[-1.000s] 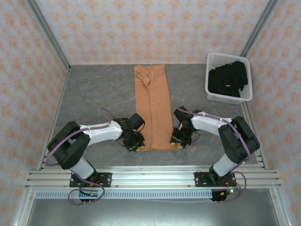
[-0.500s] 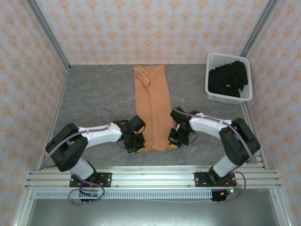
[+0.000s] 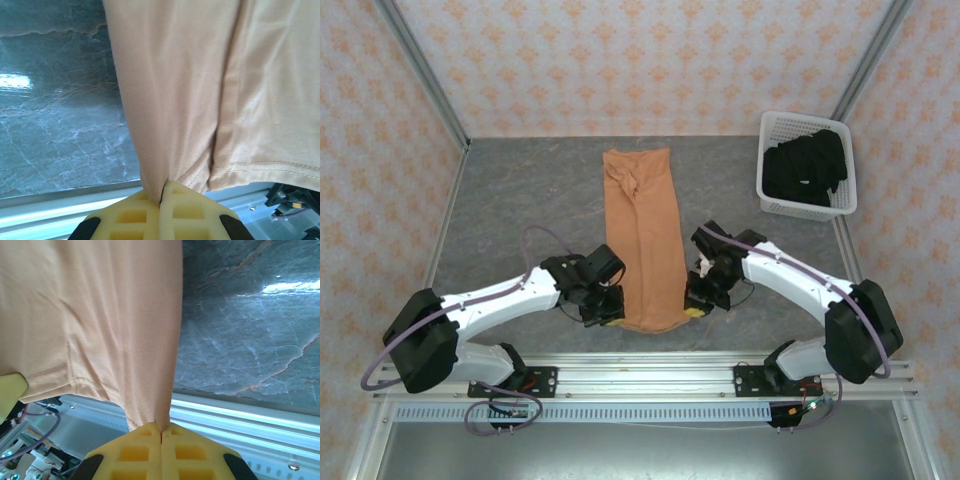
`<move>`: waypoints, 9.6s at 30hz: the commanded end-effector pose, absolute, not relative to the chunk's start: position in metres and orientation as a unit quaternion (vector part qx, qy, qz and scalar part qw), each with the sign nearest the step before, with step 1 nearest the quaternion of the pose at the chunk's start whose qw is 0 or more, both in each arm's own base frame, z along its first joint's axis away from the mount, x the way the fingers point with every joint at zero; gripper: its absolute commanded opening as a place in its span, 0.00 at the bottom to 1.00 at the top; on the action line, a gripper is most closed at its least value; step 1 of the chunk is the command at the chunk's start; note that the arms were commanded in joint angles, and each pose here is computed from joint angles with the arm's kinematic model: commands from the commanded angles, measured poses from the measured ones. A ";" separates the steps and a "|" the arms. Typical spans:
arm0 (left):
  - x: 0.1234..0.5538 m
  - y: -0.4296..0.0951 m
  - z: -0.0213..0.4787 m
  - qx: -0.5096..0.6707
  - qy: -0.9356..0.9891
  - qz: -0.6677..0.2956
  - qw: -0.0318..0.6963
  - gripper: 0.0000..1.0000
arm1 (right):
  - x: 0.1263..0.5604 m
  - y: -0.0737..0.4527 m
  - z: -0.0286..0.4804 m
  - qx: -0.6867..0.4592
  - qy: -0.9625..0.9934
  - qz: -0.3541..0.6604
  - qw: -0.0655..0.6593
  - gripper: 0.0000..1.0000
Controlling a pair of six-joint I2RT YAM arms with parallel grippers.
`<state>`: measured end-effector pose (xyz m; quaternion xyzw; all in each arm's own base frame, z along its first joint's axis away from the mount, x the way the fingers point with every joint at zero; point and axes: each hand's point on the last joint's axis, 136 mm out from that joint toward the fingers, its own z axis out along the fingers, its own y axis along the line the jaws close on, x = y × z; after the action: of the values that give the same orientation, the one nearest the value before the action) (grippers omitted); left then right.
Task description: Fold and stack the t-shirts
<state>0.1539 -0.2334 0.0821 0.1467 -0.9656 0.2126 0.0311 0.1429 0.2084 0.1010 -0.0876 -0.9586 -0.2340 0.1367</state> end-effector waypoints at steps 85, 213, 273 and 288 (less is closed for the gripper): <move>0.401 -0.190 0.067 0.443 -0.843 0.284 -0.109 0.00 | 0.375 0.215 0.054 -0.272 -0.930 -0.247 -0.010 0.00; 0.390 -0.108 0.039 0.607 -0.713 0.259 -0.236 0.00 | 0.274 0.179 0.160 -0.273 -0.858 -0.420 -0.113 0.64; 0.288 0.095 0.237 0.410 -0.783 -0.087 -0.459 1.00 | 0.331 0.033 0.280 -0.271 -0.861 -0.057 -0.426 0.99; 0.283 0.071 0.131 0.239 -0.787 -0.085 -0.563 1.00 | 0.336 -0.016 0.130 -0.135 -0.829 0.121 -0.529 0.99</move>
<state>0.2589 0.0731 0.1034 0.2556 -0.8214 -0.0943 -0.5011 0.3102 -0.0148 0.1010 -0.1280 -0.8756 0.1205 -0.4498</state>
